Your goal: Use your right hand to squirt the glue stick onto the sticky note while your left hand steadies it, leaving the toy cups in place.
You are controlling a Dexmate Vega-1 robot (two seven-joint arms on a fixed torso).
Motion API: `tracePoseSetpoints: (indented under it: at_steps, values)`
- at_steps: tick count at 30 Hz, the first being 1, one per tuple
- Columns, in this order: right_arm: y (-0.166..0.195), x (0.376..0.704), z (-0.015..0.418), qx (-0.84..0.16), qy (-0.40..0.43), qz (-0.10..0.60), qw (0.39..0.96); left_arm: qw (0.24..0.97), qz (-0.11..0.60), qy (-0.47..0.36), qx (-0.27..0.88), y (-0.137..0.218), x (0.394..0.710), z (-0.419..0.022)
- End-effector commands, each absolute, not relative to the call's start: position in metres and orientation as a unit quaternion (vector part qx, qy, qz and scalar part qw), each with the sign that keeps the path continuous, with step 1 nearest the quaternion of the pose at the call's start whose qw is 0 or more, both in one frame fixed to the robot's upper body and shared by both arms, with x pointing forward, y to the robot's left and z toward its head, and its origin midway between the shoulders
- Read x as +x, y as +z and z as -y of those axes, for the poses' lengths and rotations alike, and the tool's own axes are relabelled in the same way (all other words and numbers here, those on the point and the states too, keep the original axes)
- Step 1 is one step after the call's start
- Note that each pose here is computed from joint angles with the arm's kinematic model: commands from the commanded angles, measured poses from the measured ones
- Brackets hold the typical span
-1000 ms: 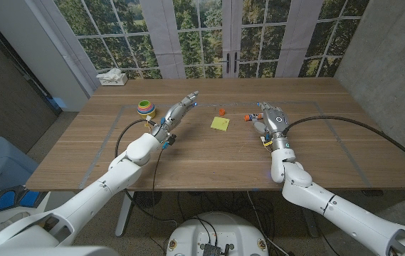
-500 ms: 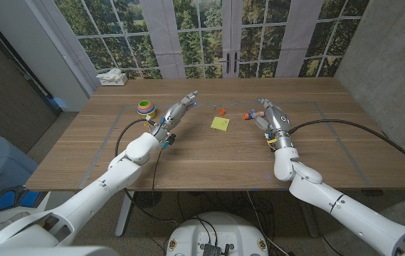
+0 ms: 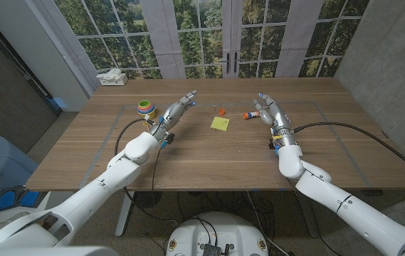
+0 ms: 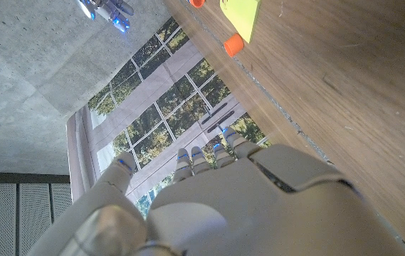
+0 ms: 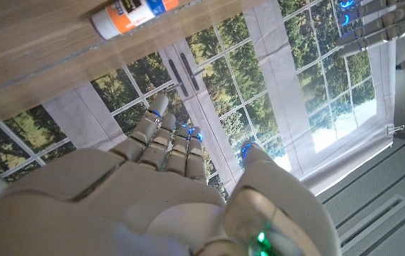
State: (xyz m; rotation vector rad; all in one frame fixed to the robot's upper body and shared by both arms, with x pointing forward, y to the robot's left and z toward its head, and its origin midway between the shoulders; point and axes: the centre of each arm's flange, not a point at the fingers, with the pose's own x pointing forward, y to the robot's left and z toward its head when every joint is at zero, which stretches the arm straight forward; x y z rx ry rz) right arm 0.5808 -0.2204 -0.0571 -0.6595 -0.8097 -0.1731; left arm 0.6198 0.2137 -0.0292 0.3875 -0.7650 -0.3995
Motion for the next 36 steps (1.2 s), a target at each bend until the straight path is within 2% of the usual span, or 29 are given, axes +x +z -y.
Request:
tracePoseSetpoints:
  at_steps: [1, 7, 23, 36]
  values:
    - [-0.049, 0.579, 0.233, -0.201, 0.006, 0.396, 0.896, 0.893, 0.369, -0.190, 0.175, -0.032, 0.618, -0.221]
    - [-0.049, 0.581, 0.235, -0.145, 0.048, 0.408, 0.900, 0.893, 0.372, -0.189, 0.167, -0.034, 0.616, -0.226]
    - [-0.049, 0.577, 0.228, -0.044, 0.079, 0.423, 0.902, 0.888, 0.378, -0.207, 0.163, -0.033, 0.619, -0.248]
    - [-0.055, 0.561, 0.244, -0.013, 0.003, 0.440, 0.898, 0.890, 0.365, -0.222, 0.159, -0.040, 0.624, -0.269]
